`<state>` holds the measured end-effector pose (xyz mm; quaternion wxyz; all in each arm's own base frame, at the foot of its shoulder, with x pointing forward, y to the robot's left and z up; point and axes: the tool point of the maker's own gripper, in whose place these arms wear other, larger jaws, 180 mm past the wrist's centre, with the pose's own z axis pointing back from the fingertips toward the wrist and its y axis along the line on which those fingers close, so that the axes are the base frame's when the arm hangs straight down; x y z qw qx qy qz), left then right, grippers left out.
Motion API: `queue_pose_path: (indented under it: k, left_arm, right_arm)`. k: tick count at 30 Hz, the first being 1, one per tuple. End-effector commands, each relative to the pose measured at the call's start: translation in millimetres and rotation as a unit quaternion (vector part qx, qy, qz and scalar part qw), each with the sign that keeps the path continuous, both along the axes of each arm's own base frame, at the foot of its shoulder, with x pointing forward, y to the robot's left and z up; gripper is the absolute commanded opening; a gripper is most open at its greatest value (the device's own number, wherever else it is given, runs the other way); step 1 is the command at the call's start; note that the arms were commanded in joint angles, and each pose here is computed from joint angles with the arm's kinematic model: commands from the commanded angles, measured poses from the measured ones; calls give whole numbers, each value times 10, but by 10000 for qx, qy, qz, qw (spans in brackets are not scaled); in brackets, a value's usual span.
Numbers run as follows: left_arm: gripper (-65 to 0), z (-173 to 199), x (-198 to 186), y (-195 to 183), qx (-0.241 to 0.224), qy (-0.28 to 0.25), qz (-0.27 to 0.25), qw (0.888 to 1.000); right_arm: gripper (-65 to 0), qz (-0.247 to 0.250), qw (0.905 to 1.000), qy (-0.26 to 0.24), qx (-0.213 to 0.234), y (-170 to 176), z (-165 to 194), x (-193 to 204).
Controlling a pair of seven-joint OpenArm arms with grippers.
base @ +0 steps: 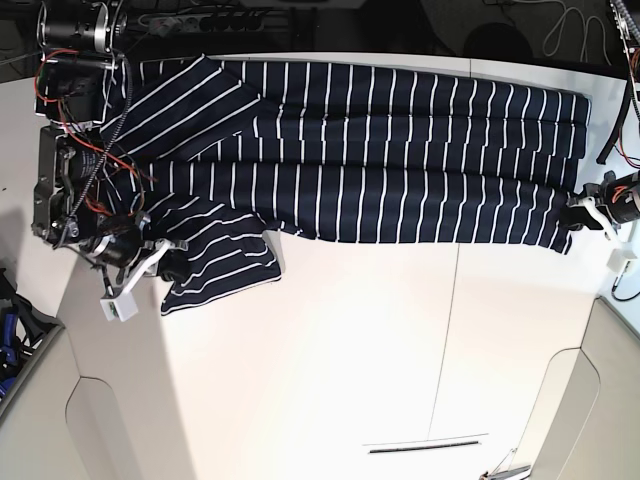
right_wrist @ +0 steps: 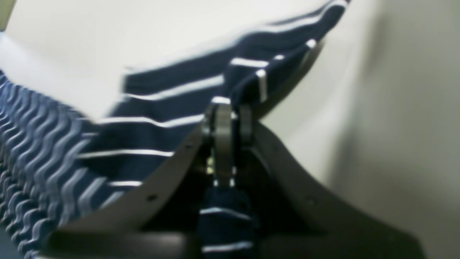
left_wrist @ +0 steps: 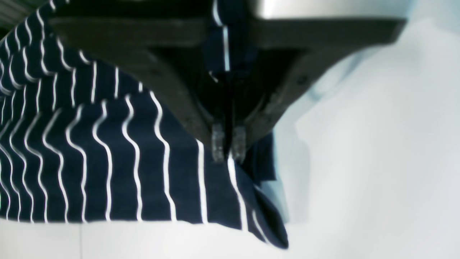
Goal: Fold the T-shirt properly
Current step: 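Tuck the loose sleeve into the strip with the right gripper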
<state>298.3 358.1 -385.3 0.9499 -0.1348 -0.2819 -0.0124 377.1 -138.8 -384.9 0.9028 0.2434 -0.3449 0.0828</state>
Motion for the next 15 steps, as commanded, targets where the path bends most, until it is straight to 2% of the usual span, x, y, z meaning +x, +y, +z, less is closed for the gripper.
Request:
queue_pose_path:
  k: [1,5,10,15]
  left_arm:
    - [-650,231,117,85,130,-249,-63,9996]
    - [-650,399,87,31,233,-282,-305,9989]
    - [-650,602,-79,100,319,-419,-289,9982]
    - [-650,654,-270,246,408,-455,-80,9981]
  right_arm:
    - [-650,70,9992,-377,88,14,279,117]
    - [-650,395,9969,-671,-109,68,579,-59]
    - [-650,663,9953,-673,-217,70,608,-489]
    - [-650,675,9947,-685,-375,51,613,-865]
